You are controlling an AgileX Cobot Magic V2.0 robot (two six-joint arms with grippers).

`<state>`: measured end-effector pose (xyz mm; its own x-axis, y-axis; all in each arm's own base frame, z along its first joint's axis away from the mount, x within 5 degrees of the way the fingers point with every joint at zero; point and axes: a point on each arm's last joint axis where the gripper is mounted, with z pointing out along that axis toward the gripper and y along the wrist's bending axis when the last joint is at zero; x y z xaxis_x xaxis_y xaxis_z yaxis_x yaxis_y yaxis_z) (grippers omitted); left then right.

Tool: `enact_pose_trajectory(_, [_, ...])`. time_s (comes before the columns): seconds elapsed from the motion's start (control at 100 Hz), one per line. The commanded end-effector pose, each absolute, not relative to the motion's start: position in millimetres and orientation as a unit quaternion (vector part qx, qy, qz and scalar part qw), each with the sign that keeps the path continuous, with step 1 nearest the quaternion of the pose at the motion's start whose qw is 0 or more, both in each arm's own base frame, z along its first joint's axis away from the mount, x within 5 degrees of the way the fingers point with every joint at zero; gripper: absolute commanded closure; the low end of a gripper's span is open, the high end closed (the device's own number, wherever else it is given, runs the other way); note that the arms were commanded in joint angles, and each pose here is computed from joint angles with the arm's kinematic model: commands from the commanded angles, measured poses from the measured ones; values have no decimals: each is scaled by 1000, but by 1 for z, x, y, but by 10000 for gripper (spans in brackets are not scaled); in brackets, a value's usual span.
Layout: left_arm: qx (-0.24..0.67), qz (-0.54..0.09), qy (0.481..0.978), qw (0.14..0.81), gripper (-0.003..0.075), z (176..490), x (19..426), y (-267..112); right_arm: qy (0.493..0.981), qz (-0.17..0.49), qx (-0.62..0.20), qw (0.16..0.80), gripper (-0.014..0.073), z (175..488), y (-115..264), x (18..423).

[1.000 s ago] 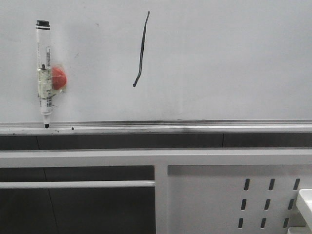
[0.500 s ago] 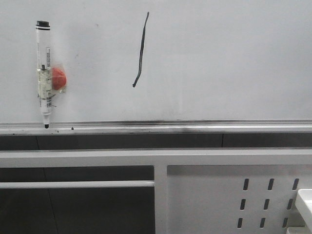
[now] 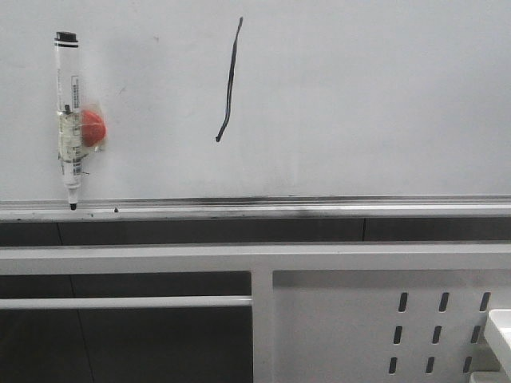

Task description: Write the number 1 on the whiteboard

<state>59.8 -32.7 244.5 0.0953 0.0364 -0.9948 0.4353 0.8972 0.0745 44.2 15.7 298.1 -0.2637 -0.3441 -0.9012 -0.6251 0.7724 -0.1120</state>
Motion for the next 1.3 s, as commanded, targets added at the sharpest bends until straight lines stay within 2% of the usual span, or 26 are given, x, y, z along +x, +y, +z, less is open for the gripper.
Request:
enact_pose_trajectory(0.0, [175, -148, 651, 724, 740, 254, 59, -33, 761, 139, -312, 551, 666, 310, 18, 46])
enact_pose_trajectory(0.69, [176, -147, 657, 718, 740, 248, 60, -34, 761, 139, -312, 551, 666, 310, 18, 46])
enact_pose_trajectory(0.78, [183, -128, 660, 717, 740, 245, 61, -32, 761, 139, -312, 551, 666, 310, 18, 46])
enact_pose_trajectory(0.91, [74, -170, 681, 708, 740, 248, 64, -23, 761, 139, -312, 551, 666, 310, 18, 46])
enact_pose_trajectory(0.98, [61, -153, 686, 709, 740, 250, 64, -19, 761, 139, -312, 551, 666, 310, 18, 46])
enact_pose_trajectory(1.08, [83, -110, 666, 733, 740, 258, 59, -16, 761, 139, -312, 551, 666, 310, 18, 46])
enact_pose_trajectory(1.29, [13, -43, 635, 771, 740, 261, 47, -3, 761, 139, -312, 551, 666, 310, 18, 46])
